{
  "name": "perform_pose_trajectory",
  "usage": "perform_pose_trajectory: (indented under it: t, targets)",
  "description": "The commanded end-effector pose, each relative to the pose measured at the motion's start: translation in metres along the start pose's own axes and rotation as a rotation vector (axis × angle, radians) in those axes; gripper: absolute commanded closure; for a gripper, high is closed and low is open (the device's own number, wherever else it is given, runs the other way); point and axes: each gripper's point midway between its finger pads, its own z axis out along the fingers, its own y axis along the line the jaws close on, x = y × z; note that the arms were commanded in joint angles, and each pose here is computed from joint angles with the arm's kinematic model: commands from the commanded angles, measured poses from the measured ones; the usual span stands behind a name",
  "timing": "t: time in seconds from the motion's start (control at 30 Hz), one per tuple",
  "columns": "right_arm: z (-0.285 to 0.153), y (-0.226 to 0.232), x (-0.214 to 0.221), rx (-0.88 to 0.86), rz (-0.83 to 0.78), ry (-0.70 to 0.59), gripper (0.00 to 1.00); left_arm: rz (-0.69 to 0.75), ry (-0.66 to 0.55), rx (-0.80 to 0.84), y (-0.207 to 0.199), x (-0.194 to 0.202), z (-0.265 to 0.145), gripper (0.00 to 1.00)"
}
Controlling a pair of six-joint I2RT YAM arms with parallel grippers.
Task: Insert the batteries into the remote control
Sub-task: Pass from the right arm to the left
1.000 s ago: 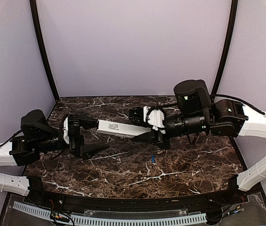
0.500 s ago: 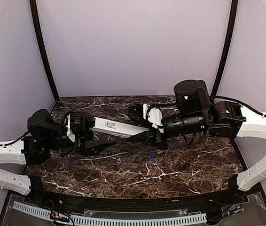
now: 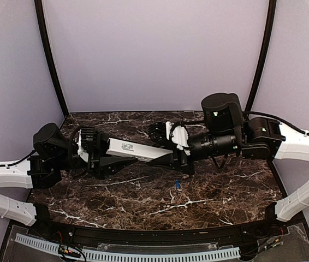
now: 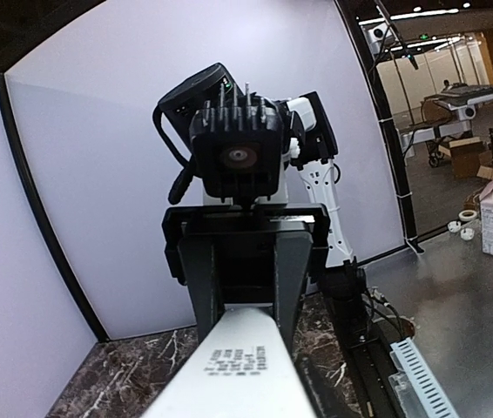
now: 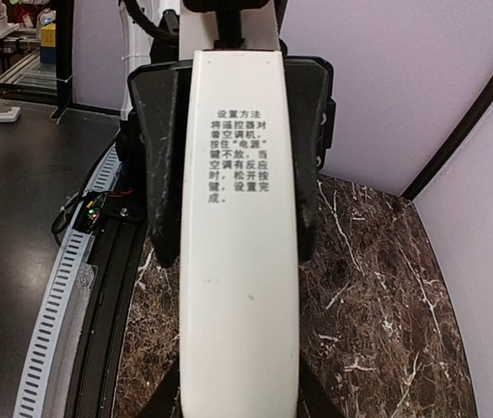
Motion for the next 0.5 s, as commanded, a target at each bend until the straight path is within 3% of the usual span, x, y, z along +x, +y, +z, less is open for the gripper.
perform_pose_trajectory:
  t: [0.0, 0.13, 0.27, 0.3, 0.37, 0.47]
  targets:
    - [0.001, -0.004, -0.012, 0.011, 0.002, -0.040, 1.00, 0.020, -0.044, 0.030, -0.002, -0.015, 0.003, 0.73]
    - [0.000, -0.004, -0.013, 0.009, 0.008, -0.043, 1.00, 0.023, -0.043, 0.035, -0.003, -0.016, 0.002, 0.97]
    - [-0.002, -0.007, -0.015, 0.023, 0.029, -0.048, 0.98, 0.046, -0.043, 0.037, -0.005, -0.016, 0.000, 1.00]
    - [-0.004, -0.010, -0.017, 0.039, 0.044, -0.052, 0.84, 0.054, -0.047, 0.031, -0.005, -0.018, -0.002, 1.00]
    - [-0.010, -0.016, -0.021, 0.078, 0.088, -0.065, 0.46, 0.083, -0.061, 0.012, -0.003, -0.022, -0.004, 1.00]
    - [-0.025, -0.024, -0.024, 0.114, 0.187, -0.096, 0.03, 0.145, -0.076, -0.017, 0.000, -0.027, -0.009, 1.00]
